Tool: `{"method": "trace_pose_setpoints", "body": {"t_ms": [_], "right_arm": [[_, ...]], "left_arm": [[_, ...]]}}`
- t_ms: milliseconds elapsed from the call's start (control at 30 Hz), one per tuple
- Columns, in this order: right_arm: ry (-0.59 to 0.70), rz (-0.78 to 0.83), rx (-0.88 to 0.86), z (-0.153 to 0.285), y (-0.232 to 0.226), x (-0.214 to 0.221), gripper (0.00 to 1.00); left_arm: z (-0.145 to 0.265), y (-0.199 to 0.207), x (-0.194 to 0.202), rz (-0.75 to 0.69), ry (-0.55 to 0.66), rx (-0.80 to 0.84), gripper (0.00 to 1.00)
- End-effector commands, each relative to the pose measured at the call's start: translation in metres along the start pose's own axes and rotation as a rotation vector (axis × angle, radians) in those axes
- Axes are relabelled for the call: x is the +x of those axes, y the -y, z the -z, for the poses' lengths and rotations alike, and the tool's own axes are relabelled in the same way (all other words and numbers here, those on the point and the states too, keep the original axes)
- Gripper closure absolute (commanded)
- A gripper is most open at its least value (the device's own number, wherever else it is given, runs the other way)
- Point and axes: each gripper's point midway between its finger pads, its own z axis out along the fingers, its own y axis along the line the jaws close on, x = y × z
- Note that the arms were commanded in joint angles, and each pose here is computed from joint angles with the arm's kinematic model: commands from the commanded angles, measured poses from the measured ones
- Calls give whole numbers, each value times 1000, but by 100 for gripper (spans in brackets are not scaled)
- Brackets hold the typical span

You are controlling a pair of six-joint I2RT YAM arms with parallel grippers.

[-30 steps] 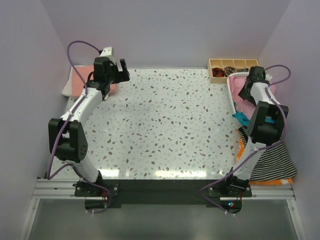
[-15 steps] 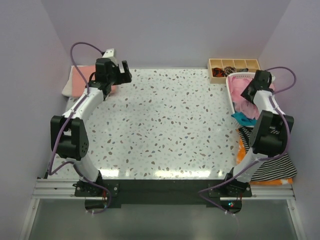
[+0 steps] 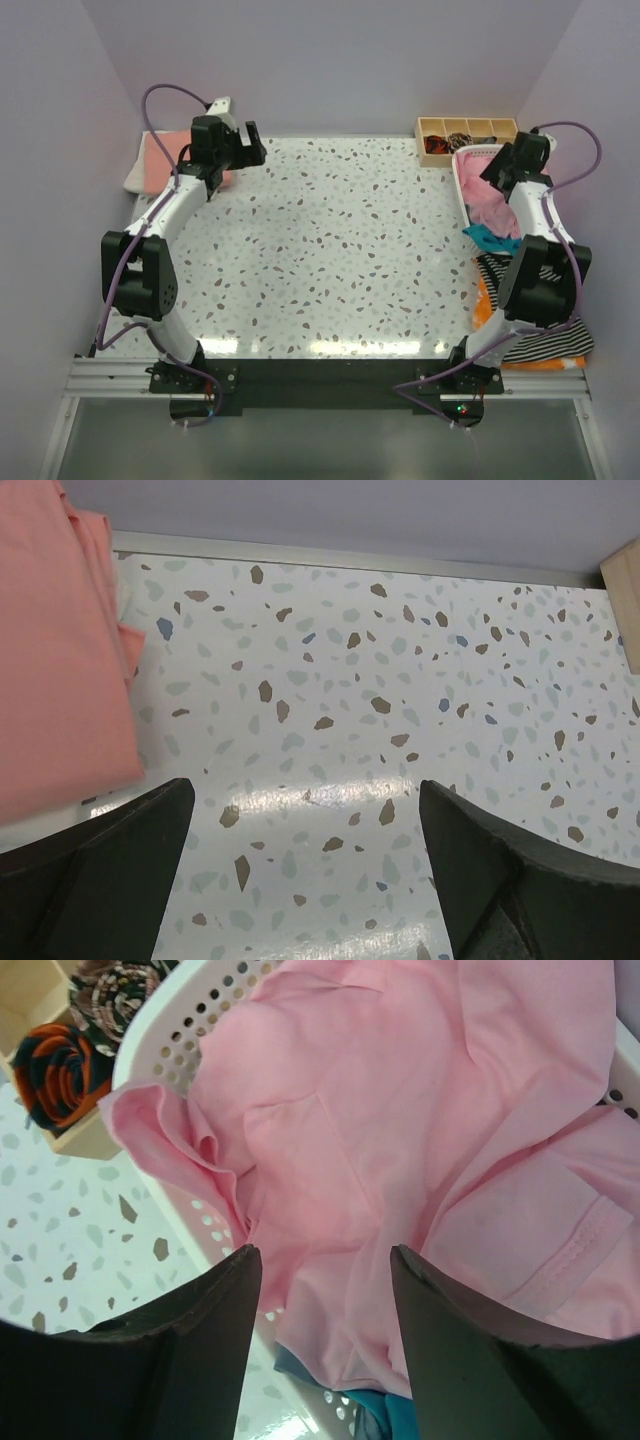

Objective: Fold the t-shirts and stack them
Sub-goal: Grab crumpled tshirt from bin with the right arm

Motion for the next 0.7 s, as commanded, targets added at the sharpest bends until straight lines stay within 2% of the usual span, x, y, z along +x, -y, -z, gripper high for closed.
{"method": "trace_pose_setpoints", "body": {"t_ms": [0, 233, 267, 300, 333, 367, 400, 567, 667], "right_arm": [[-35, 1, 120, -10, 17, 3, 41], [-98, 12, 251, -27, 38, 20, 46], [-106, 15, 265, -28, 41, 22, 49], [-104, 13, 266, -27, 40, 21, 58], [-106, 15, 266, -27, 41, 21, 72], [-89, 12, 254, -24, 38, 16, 93], [-86, 12, 238, -24, 37, 19, 100], [29, -15, 13, -4, 3, 3, 100], [116, -7, -109, 25, -22, -19, 100]], "left_arm": [[-1, 8, -10, 8, 39, 37, 0], [-8, 7, 1, 8, 8, 46, 0], [-9, 6, 2, 9, 6, 43, 0], [-10, 5, 3, 8, 3, 41, 0], [-11, 5, 4, 8, 1, 42, 0], [-12, 5, 4, 8, 0, 42, 0], [-13, 5, 5, 8, -2, 43, 0], [-13, 6, 4, 10, 1, 45, 0], [-13, 7, 2, 11, 5, 53, 0]]}}
